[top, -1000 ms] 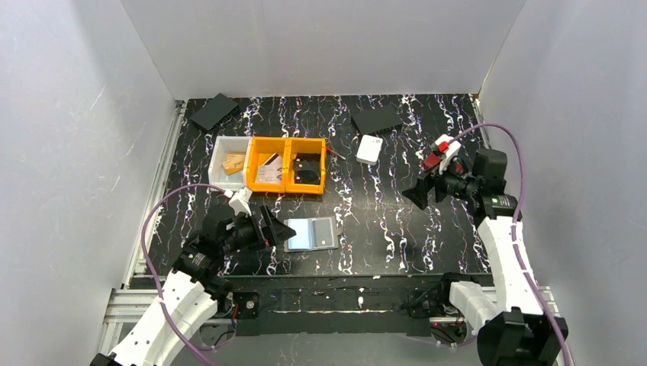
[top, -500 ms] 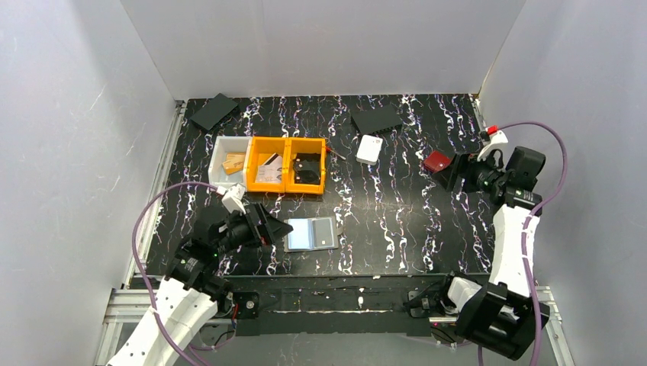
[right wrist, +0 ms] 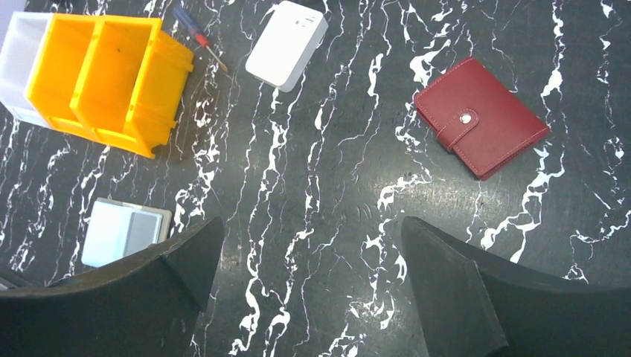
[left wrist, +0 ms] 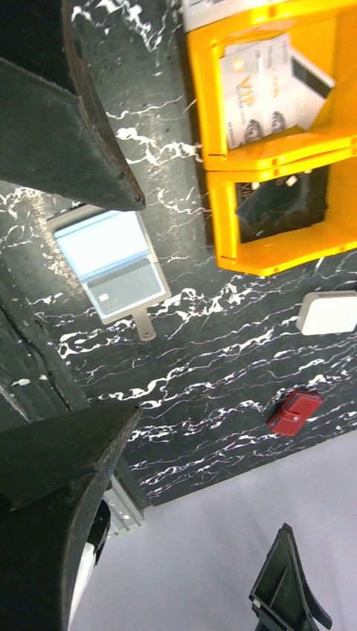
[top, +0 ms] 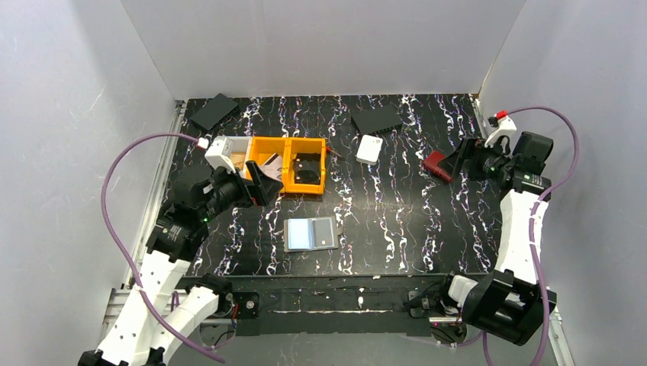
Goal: Take the credit cards out of the card holder
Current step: Reset both arms
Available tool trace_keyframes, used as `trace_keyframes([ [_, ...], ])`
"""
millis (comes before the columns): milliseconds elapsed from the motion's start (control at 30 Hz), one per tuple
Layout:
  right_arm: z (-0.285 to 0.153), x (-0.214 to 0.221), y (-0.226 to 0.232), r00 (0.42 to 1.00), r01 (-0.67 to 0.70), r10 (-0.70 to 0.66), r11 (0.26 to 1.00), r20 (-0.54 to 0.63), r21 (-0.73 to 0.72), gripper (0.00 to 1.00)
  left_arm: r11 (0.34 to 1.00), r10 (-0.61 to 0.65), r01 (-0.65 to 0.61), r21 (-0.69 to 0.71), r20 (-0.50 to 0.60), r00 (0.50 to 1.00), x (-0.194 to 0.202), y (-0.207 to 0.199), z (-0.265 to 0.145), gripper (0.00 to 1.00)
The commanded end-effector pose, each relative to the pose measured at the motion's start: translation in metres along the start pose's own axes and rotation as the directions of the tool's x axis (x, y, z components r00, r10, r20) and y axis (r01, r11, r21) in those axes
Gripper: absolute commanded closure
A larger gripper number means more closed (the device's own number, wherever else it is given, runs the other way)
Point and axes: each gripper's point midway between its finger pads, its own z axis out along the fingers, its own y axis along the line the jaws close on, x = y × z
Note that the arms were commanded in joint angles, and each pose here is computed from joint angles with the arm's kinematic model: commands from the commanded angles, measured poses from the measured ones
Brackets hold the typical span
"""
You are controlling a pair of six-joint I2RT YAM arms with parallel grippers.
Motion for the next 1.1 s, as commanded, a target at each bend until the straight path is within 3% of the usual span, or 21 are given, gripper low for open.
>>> trace_keyframes([
  [0,-0.011,-0.032,0.006,0.997,-0.026,0.024,0.999,0.07,0.027,0.02,0.997,0.076,-0.076,-0.006,0.036,0.996,-0.017,-0.005,-0.012,0.02],
  [133,-0.023,-0.049,0.002,0.983,-0.118,0.099,0.986,0.154,0.12,0.02,0.998,0.061,-0.062,0.02,0.047,0.997,-0.015,-0.01,-0.018,0.02],
  [333,-0.027,-0.052,0.0,0.977,-0.178,0.155,0.972,0.147,0.153,0.02,0.997,0.039,-0.042,0.062,0.052,0.998,-0.009,-0.017,-0.028,0.02],
  [1067,-0.054,-0.07,0.016,0.972,-0.109,0.066,0.977,0.224,0.185,0.02,0.994,0.037,-0.046,0.103,0.081,0.996,-0.007,-0.028,-0.049,0.02],
])
